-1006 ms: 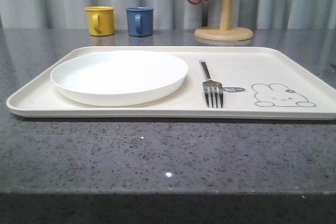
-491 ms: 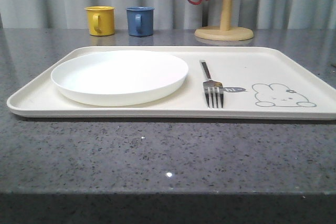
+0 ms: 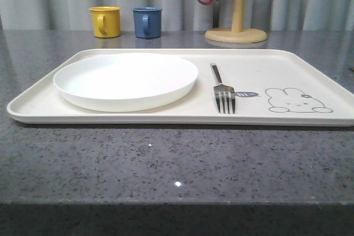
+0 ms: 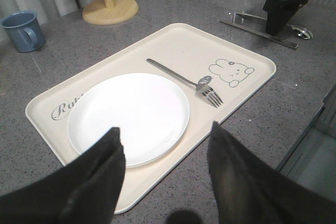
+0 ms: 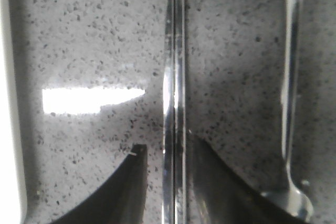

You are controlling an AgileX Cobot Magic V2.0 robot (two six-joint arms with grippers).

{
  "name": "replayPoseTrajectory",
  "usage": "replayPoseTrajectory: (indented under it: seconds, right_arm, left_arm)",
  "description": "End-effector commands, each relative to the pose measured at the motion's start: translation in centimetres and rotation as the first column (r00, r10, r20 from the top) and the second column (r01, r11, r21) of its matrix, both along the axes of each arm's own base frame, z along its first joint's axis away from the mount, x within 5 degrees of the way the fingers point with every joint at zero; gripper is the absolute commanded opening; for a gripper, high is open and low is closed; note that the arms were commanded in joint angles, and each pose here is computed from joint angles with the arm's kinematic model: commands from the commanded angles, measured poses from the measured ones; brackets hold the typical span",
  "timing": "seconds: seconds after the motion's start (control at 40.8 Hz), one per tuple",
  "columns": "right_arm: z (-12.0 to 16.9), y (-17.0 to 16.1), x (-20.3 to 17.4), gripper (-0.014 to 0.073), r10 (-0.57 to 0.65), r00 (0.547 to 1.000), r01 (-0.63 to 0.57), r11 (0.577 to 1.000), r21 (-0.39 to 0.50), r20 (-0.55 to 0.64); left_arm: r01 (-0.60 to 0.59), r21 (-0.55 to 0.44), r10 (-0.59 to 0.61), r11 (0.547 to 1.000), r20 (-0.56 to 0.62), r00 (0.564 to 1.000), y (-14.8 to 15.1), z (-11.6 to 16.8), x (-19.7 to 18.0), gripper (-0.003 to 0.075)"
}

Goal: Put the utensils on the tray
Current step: 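Move the right gripper back to the steel chopsticks and grasp them, then place the chopsticks on the tray beside the fork and release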

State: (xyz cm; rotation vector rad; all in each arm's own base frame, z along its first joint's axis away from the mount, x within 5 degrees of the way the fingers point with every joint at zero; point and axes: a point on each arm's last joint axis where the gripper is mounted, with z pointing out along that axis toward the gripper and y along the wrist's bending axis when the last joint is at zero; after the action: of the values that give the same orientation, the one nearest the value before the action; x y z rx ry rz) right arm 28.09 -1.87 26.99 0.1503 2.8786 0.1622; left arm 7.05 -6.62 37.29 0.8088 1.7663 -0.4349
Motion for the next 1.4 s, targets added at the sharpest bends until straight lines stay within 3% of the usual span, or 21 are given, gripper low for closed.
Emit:
replayPoseTrajectory:
  seconds: [0.0,0.196,0.417,0.564,0.76,0.957,1.104,1.373]
  right_arm:
    - [0.7,0.1,0.5,0.0245,0.004,0.999,-0.005,1.0,0.005,0.045]
    - [-0.1,0.0,0.8,0.0227,0.007,1.0,-0.007,1.0,0.004,0.013]
    - [-0.1,-0.1,0.6,0.0064,0.014,1.0,-0.014,1.0,-0.012,-0.003]
    - [0.0,-0.1,0.6,0.005,0.016,1.0,-0.016,1.0,-0.01,-0.011]
    - [3.4,0.5,0.2,0.005,0.026,1.0,-0.026,0.999,0.036,0.011]
    - [6.4,4.0,0.4,0.005,0.125,0.99,-0.132,0.984,0.118,0.065]
    - [6.9,8.0,0.6,0.0051,0.18,0.977,-0.199,0.963,0.183,0.118]
    - [5.3,12.5,2.0,0.0051,0.107,0.986,-0.137,0.956,0.259,0.126]
  left_arm:
    - [0.009,-0.085,-0.003,0.996,0.071,0.997,-0.1,1.6,0.0,0.0346]
    - [0.009,-0.085,-0.003,0.996,0.071,0.997,-0.1,1.6,0.0,0.0346]
    - [0.009,-0.085,-0.003,0.996,0.071,0.997,-0.1,1.6,0.0,0.0346]
    - [0.009,-0.085,-0.003,0.996,0.071,0.997,-0.1,1.6,0.0,0.0346]
    - [0.009,-0.085,-0.003,0.996,0.071,0.997,-0.1,1.6,0.0,0.0346]
    - [0.009,-0.085,-0.003,0.996,0.071,0.997,-0.1,1.6,0.0,0.0346]
    - [0.009,-0.085,-0.003,0.996,0.071,0.997,-0.1,1.6,0.0,0.0346]
    - [0.009,-0.085,-0.003,0.996,0.071,0.997,-0.1,1.6,0.0,0.0346]
